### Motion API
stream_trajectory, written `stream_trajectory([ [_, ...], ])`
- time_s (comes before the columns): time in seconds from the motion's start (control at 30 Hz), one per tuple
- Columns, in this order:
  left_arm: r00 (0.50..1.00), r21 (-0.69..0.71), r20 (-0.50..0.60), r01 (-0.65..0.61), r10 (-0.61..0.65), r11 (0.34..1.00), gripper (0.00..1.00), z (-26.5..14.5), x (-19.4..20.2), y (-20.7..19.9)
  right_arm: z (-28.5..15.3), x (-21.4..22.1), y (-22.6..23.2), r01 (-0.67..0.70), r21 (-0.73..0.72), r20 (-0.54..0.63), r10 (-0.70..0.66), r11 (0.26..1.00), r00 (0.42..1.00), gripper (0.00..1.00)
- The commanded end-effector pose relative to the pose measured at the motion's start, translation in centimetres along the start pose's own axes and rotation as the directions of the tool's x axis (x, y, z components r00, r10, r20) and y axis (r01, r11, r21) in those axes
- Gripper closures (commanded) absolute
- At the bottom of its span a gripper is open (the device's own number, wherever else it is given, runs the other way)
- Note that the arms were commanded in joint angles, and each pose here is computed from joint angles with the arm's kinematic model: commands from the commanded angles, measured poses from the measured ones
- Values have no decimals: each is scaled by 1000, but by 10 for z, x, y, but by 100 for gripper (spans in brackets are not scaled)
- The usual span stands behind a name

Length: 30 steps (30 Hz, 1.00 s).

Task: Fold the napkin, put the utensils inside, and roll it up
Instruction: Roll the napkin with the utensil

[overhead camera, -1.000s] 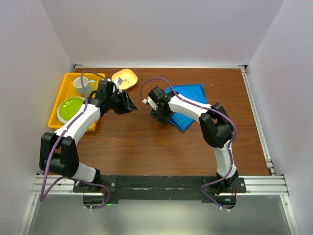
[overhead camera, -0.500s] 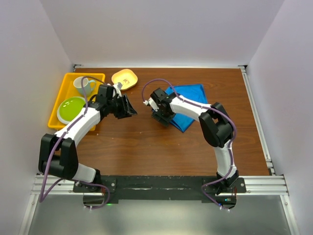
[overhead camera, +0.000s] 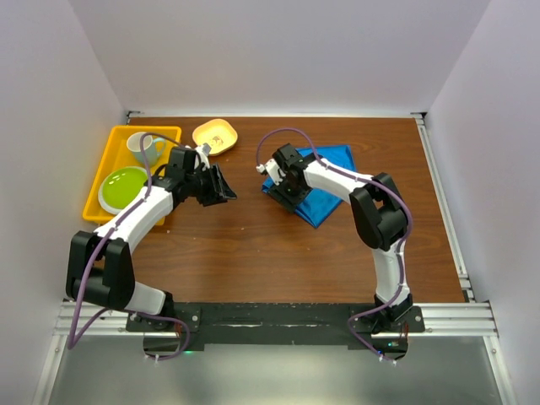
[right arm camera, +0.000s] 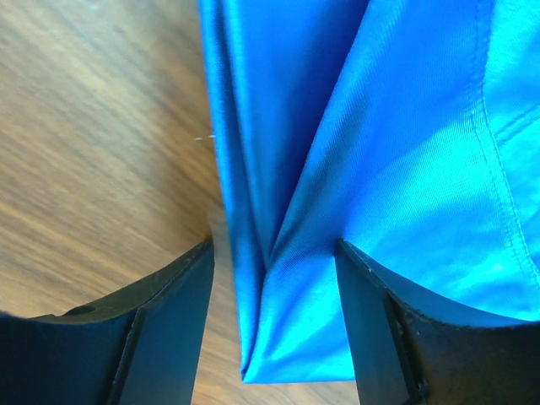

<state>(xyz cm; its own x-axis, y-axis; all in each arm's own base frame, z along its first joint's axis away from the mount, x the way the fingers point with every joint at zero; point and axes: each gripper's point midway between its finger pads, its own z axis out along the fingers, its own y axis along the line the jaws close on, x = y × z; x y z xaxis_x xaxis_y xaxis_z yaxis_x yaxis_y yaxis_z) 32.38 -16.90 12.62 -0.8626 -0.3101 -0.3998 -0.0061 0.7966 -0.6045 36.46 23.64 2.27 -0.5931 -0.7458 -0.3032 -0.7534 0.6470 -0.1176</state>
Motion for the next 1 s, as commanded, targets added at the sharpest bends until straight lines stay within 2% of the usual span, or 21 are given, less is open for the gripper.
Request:
stream_trajectory([
  [0.0,1000,49,31,-5,4,999,54,-3,-9,-10,11,7,-9,-18,-18,1,18,1000,1000,39],
  [0.2,1000,56,20,-3,2,998,54,1,-8,-9,26,20,3,-40,-74,-52,37,996,998,52],
  [0.37,999,67,-34,32,-30,997,50,12,1,-6,35,34,20,-69,-92,-100,59,993,993,62],
  [0.47,994,83,-87,81,-74,993,44,25,10,-3,37,34,37,-89,-130,-108,75,988,991,70],
  [0.57,971,137,-162,198,-175,971,40,38,25,-7,38,31,53,-126,-182,-103,108,975,989,79],
  [0.7,950,192,-174,292,-260,937,33,55,22,-13,36,25,72,-146,-249,-74,132,957,989,89],
  [0.83,926,220,-175,368,-335,903,31,71,17,-15,31,22,80,-157,-288,-57,147,945,988,99],
  [0.97,901,256,-182,430,-394,866,30,81,20,-26,24,16,85,-141,-328,-34,138,934,990,100],
])
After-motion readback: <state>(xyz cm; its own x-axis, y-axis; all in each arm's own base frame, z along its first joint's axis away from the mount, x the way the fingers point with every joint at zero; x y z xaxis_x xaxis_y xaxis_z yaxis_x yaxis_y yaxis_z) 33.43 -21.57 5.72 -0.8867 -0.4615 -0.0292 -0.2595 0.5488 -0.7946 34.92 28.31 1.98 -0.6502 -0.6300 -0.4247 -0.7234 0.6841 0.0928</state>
